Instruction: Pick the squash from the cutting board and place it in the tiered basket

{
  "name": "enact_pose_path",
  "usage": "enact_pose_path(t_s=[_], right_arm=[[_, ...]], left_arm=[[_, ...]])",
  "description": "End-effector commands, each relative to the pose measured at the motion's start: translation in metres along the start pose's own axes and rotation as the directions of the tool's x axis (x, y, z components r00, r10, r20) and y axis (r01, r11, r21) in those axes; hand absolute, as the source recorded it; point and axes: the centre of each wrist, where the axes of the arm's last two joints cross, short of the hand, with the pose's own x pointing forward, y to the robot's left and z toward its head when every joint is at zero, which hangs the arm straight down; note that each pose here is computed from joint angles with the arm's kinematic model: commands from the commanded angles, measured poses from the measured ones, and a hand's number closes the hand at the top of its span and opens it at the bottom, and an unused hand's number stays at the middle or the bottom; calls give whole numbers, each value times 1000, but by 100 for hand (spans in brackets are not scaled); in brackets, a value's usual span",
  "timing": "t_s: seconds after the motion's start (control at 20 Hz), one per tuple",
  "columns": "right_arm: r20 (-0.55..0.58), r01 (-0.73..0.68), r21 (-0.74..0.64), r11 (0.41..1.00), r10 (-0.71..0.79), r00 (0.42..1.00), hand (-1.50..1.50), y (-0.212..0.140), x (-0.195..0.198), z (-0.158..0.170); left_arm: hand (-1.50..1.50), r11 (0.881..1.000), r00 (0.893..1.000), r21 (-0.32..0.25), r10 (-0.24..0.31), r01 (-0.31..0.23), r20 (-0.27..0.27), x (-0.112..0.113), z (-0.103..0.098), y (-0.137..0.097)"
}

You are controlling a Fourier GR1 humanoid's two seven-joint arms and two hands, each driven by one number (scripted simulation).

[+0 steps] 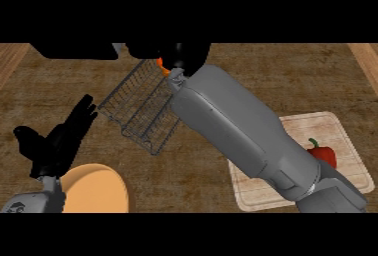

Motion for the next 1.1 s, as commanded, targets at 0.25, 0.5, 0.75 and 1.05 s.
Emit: enact_pose_path(t_s=[0.25,0.5,0.75,1.05], right_arm=[[-31,266,-242,933,-282,959,-150,-57,-12,-29],[-43,262,-355,898,-295,955,-150,-116,-37,-48],[-43,244,-373,895,-279,959,-150,-176,-60,-21],[-21,217,-402,890,-245,969,-150,-255,-78,14]], left_arm=[[0,998,1000,55,-9,9,-5,-4,12,18],[0,998,1000,64,6,-5,-14,1,11,7],[0,997,1000,79,-5,8,-29,-13,21,12],[0,998,1000,59,17,-15,-21,5,16,21]])
